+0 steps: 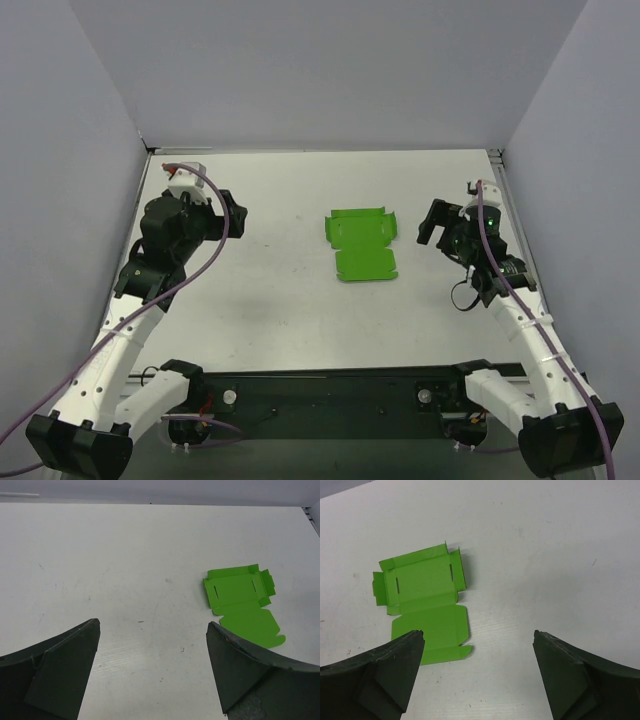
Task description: Fold the paper box
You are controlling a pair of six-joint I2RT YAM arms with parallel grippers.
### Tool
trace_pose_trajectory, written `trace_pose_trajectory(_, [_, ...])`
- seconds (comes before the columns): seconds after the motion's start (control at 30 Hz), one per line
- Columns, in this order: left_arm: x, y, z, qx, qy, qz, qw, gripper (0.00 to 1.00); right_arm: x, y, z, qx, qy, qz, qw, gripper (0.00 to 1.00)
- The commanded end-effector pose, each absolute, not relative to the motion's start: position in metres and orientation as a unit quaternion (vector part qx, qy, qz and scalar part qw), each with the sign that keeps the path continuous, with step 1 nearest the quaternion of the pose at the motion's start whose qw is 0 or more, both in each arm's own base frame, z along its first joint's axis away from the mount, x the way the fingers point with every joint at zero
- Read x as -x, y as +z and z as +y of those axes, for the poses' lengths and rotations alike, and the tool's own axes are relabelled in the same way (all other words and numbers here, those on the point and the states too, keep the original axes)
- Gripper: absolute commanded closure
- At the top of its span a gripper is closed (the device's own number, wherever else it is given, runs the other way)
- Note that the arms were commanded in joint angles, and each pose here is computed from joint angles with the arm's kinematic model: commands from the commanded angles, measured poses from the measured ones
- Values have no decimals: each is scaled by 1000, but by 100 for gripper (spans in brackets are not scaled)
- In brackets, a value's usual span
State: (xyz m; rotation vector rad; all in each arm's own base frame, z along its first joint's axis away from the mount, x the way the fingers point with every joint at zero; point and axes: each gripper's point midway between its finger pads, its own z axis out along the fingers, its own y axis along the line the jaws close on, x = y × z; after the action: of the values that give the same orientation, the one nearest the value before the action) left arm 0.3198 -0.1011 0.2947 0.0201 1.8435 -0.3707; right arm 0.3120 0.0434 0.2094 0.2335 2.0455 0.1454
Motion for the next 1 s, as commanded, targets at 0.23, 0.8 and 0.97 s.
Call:
trace_pose_trajectory(0.23, [-330,325,-122,-1,-215,773,596,3,-374,148,71,-102,125,930,331,11])
trace_pose_trajectory(0.8, [-355,247,-135,-16,-246,830,501,5,-443,64,108,-49,112,967,222,28])
trace_pose_trajectory(0.97, [-354,235,-145,-33,-253,838,482,9,-449,43,106,-45,78,976,196,38])
